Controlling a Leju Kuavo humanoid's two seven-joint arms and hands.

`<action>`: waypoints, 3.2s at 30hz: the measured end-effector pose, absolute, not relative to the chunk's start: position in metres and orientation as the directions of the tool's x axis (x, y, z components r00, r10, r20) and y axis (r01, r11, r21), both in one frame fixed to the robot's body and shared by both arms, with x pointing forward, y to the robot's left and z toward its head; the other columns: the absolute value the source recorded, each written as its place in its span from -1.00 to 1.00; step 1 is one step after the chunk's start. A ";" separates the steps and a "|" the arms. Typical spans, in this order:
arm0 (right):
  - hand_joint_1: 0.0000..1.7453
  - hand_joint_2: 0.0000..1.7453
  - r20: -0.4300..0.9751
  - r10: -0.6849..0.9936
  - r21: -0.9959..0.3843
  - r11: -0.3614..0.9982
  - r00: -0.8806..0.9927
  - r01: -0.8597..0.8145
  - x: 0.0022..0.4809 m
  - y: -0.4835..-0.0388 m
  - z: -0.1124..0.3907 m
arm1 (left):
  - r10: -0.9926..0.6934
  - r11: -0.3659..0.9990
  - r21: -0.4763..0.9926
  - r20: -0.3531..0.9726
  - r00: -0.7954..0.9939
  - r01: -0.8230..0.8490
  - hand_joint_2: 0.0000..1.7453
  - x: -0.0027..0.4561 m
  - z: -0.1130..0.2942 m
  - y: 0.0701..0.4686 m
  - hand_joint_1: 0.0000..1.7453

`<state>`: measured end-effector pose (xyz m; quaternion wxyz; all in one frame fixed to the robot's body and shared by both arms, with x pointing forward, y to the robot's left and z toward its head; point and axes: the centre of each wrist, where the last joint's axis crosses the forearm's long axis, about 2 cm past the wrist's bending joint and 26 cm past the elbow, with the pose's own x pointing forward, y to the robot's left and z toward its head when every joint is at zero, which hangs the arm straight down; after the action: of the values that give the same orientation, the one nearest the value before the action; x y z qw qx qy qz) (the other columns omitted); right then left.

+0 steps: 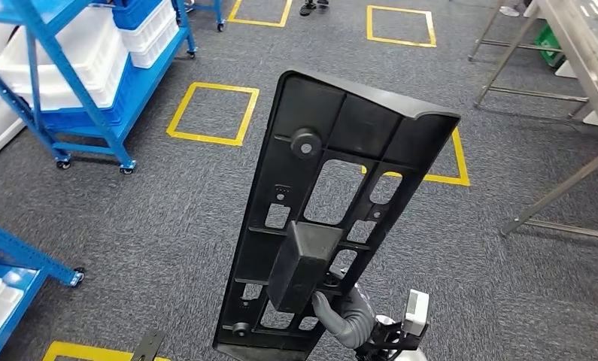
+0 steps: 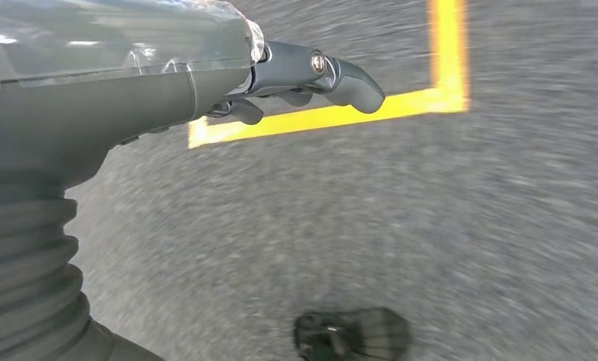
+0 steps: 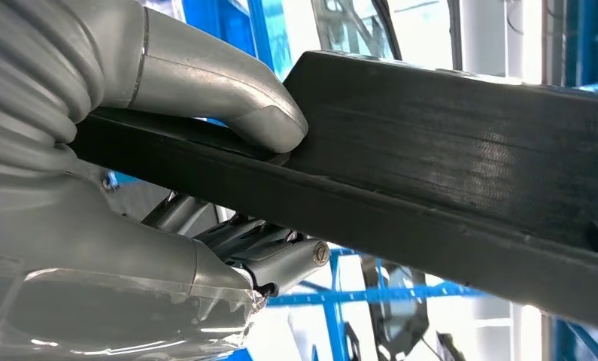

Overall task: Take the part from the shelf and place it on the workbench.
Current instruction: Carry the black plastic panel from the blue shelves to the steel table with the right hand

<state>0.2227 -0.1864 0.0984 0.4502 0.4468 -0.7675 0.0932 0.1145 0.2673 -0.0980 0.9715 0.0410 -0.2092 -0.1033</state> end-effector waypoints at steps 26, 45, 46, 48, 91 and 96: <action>1.00 1.00 0.776 -0.592 0.274 0.628 -0.219 -0.729 0.205 -0.201 0.102 | -0.201 0.977 0.124 0.284 0.938 0.172 1.00 0.088 -0.104 0.268 -1.00; 1.00 1.00 0.769 -0.617 0.292 0.573 -0.168 -0.765 0.253 -0.179 0.116 | -0.085 0.993 0.106 0.264 0.961 0.059 1.00 0.071 -0.107 0.265 -1.00; 1.00 1.00 0.768 -0.620 0.298 0.572 -0.165 -0.764 0.253 -0.178 0.116 | -0.080 0.993 0.107 0.257 0.963 0.054 1.00 0.068 -0.107 0.266 -1.00; 1.00 1.00 0.765 -0.624 0.306 0.569 -0.158 -0.763 0.253 -0.176 0.115 | -0.075 0.993 0.109 0.236 0.969 0.050 1.00 0.064 -0.108 0.266 -1.00; 1.00 1.00 0.838 -0.525 0.244 0.607 -0.151 -0.756 0.246 -0.191 0.113 | -0.054 0.997 0.053 0.153 0.987 0.047 1.00 0.055 -0.106 0.231 -1.00; 1.00 1.00 0.828 -0.528 0.211 0.607 -0.190 -0.766 0.261 -0.192 0.123 | -0.051 0.997 0.061 0.220 0.974 0.038 1.00 0.062 -0.105 0.228 -1.00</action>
<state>0.2614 -0.1917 0.1226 0.4734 0.4251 -0.7611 0.1260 0.0617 0.2284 -0.1051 0.9931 0.0280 -0.1113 -0.0223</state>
